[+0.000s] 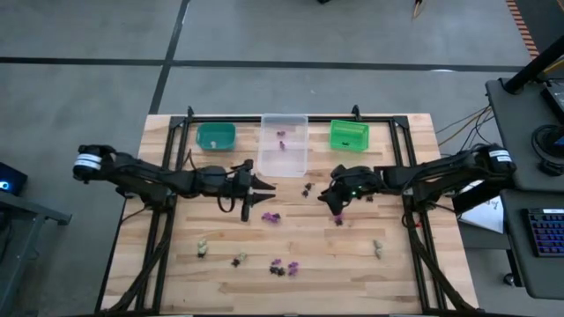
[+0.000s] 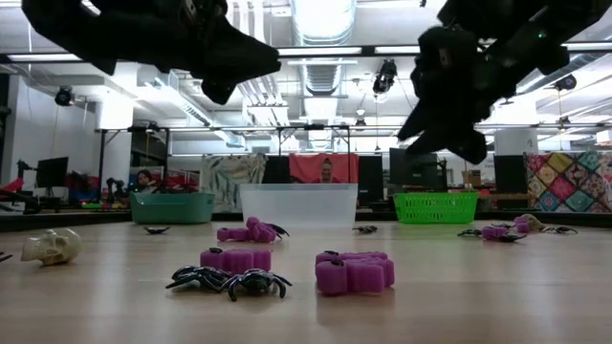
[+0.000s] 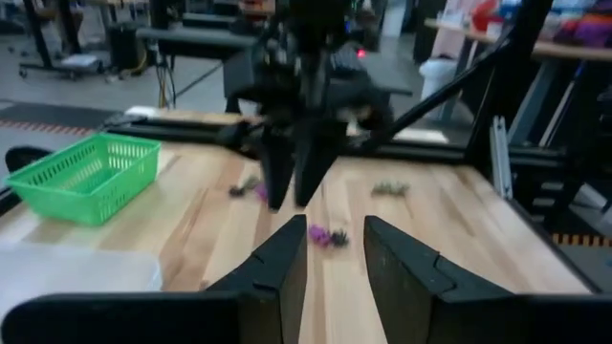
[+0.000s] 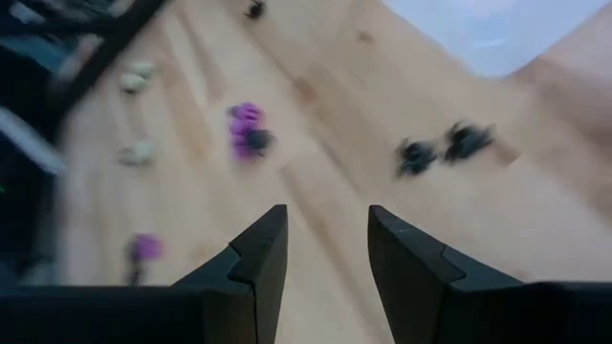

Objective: Sort Halloween decoration
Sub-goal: Put the black spider toy into the green bin

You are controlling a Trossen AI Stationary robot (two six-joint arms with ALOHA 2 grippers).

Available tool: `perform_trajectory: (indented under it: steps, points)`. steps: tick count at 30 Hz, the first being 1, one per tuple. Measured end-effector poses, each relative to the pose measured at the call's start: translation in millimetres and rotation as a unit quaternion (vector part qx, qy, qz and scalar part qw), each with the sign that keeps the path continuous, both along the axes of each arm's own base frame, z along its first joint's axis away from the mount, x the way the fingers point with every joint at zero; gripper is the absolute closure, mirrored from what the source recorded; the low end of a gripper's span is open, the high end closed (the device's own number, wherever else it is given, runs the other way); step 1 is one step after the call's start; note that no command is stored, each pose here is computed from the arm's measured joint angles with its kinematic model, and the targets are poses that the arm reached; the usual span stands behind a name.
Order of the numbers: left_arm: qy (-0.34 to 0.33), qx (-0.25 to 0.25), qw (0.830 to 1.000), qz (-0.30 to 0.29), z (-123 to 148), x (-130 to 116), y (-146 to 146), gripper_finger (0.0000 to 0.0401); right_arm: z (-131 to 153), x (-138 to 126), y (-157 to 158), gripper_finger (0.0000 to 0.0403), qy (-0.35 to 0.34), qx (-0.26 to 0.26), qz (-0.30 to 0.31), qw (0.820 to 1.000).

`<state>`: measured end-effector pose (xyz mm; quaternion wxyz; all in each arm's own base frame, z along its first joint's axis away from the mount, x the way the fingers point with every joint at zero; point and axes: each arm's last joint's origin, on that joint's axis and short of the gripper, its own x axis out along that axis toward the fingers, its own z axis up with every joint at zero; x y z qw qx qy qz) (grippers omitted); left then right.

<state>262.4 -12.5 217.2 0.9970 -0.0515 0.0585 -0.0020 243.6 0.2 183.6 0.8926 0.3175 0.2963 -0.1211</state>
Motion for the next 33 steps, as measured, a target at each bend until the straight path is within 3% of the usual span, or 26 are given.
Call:
perform_trajectory:
  steps: [4, 10, 19, 25, 33]
  points:
    - [-0.016, -0.003, 1.000, 0.001, -4, 5, 0, 0.0312, -14, 13, -2, 0.0280, 0.021, -0.074, -0.009, 0.997]
    - [-0.016, 0.001, 1.000, 0.001, -4, 14, -1, 0.0312, -35, 41, -2, 0.0305, 0.032, -0.147, 0.039, 0.988]
    - [-0.017, -0.009, 1.000, 0.001, -5, 13, -1, 0.0312, -62, 57, -1, 0.0381, 0.034, -0.263, 0.128, 0.956]
    - [-0.010, -0.012, 1.000, -0.001, -7, 14, -2, 0.0312, -72, 59, -4, 0.0394, 0.057, -0.293, 0.110, 0.948]
    - [-0.012, -0.005, 1.000, -0.002, -7, 14, -2, 0.0312, -77, 57, -5, 0.0394, 0.074, -0.277, 0.097, 0.953]
